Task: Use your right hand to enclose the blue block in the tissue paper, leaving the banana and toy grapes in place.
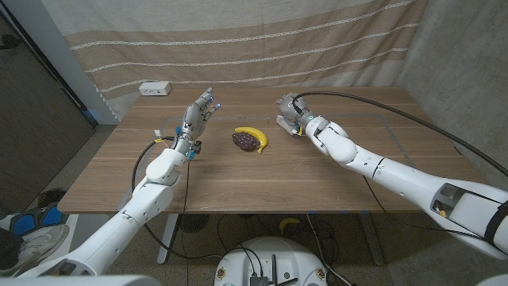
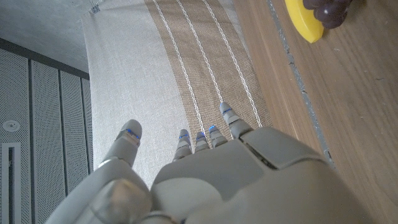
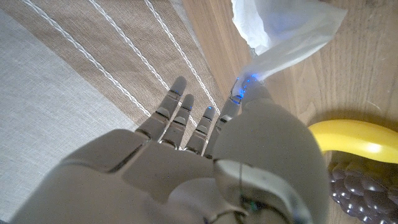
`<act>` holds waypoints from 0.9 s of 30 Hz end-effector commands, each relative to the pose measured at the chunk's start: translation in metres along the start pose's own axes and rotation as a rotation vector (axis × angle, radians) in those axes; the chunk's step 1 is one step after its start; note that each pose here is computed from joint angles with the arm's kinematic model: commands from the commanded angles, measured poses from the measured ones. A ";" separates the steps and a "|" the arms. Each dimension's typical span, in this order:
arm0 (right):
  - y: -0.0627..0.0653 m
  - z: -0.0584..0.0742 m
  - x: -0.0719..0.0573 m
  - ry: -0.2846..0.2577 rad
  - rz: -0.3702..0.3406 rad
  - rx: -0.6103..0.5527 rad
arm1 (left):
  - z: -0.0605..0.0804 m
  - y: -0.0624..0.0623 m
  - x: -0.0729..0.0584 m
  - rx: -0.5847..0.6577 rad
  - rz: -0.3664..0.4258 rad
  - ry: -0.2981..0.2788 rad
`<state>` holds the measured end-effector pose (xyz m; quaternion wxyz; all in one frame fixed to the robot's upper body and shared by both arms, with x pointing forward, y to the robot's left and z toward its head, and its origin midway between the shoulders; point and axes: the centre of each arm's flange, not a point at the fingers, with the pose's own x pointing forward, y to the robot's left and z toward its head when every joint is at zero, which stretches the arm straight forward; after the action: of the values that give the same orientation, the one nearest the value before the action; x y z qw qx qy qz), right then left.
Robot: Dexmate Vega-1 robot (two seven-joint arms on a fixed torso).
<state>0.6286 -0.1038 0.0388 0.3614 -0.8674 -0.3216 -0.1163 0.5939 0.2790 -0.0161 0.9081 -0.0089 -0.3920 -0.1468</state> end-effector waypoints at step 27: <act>0.044 -0.031 0.064 0.040 -0.055 -0.046 | -0.005 -0.030 0.019 0.024 0.062 0.019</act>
<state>0.7047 -0.1158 0.0503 0.3424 -0.8699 -0.3328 -0.1238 0.5960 0.2560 -0.0168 0.9171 -0.0136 -0.3835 -0.1077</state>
